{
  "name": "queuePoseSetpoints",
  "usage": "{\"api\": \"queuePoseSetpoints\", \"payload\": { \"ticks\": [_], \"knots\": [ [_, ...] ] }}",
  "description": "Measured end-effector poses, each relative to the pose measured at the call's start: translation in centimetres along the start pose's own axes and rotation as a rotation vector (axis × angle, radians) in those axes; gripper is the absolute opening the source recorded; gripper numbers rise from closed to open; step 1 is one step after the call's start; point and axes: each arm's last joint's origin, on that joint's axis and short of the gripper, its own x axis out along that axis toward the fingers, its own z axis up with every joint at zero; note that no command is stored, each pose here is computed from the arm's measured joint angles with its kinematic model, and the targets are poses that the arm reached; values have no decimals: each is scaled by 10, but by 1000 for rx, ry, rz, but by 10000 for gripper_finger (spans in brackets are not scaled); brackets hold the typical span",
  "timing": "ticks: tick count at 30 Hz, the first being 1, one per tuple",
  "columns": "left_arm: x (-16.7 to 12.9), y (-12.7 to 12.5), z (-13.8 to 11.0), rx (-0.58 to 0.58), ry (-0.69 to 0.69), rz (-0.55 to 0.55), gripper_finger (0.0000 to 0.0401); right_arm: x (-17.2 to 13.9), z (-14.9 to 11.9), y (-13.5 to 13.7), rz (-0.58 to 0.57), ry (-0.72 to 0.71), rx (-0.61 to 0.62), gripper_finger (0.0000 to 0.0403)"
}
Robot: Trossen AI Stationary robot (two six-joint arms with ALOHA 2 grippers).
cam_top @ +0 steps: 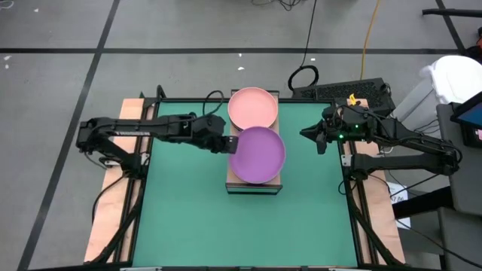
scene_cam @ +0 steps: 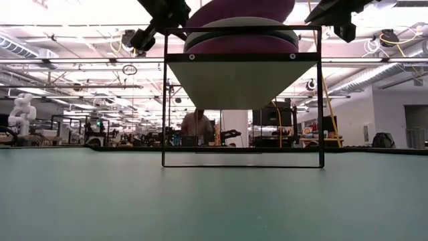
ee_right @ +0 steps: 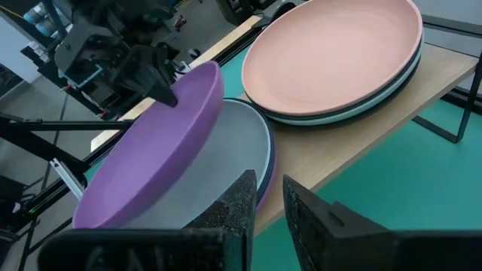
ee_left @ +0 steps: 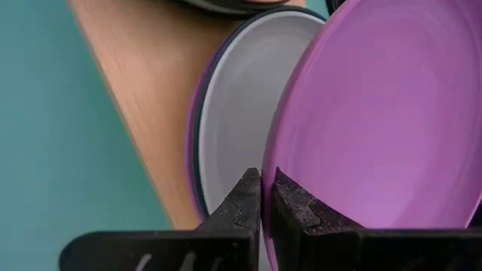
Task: Place and stack plates onto a shelf
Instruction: Stack the purple plate on top of the gray plate
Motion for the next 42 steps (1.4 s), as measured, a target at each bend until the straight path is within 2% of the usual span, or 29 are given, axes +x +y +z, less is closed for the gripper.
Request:
{"api": "queuePoseSetpoints", "payload": {
  "ticks": [10,31,42],
  "knots": [
    [10,2,-3,-42,-4,46,27,0,0,0,0,0,2,54],
    [13,1,-8,-101,4,60,33,0,0,0,0,0,1,54],
    [13,0,-10,-92,5,52,42,0,0,0,0,0,0,54]
  ]
}}
